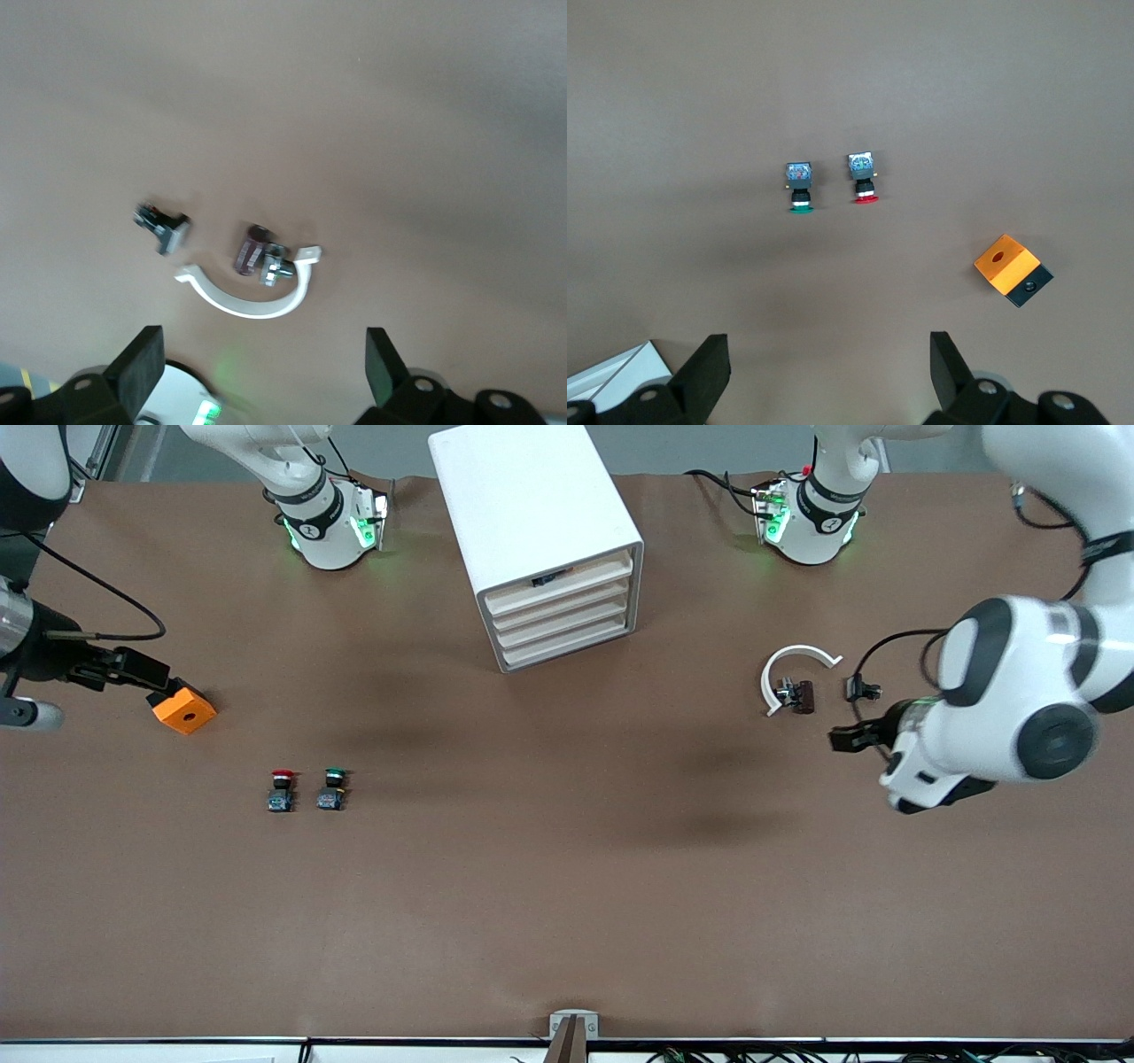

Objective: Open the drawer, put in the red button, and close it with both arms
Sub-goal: 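Reach the right gripper to the red button while the left gripper reaches the drawer, then grasp the red button with the right gripper while the left gripper grips the drawer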

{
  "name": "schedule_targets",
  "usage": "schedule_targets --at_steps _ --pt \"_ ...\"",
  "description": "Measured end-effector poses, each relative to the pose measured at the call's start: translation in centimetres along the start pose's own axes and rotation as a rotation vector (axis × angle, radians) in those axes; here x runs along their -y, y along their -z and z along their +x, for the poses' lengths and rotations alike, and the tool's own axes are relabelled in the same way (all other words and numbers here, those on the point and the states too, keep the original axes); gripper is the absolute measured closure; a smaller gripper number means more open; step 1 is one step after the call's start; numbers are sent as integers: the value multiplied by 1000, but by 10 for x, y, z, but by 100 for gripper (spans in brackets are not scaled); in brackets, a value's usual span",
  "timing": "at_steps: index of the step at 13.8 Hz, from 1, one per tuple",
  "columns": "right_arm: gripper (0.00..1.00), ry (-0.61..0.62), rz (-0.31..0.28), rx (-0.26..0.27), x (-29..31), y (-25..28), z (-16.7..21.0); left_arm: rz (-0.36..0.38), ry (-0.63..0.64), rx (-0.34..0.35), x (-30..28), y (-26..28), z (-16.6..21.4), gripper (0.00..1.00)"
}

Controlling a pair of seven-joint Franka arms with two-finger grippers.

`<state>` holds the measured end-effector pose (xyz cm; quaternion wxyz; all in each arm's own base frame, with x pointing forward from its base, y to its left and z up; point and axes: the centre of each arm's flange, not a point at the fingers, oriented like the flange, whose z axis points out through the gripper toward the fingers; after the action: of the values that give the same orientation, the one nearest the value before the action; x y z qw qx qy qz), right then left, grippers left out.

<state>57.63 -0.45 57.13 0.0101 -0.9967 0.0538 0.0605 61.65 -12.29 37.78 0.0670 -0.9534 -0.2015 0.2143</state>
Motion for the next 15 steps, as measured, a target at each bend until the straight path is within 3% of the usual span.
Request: schedule_targets --at_steps 5,8,11,15 --pt "0 3 -47 92 0 -62 31 98 468 107 -96 -86 -14 0" --pt "0 8 -58 84 0 -106 49 86 617 263 -133 -123 -26 0" --pt "0 124 -54 23 -4 -147 58 87 755 404 -165 -141 -49 0" --pt "0 204 -52 -99 -27 -222 61 164 949 496 -215 -158 -105 3"
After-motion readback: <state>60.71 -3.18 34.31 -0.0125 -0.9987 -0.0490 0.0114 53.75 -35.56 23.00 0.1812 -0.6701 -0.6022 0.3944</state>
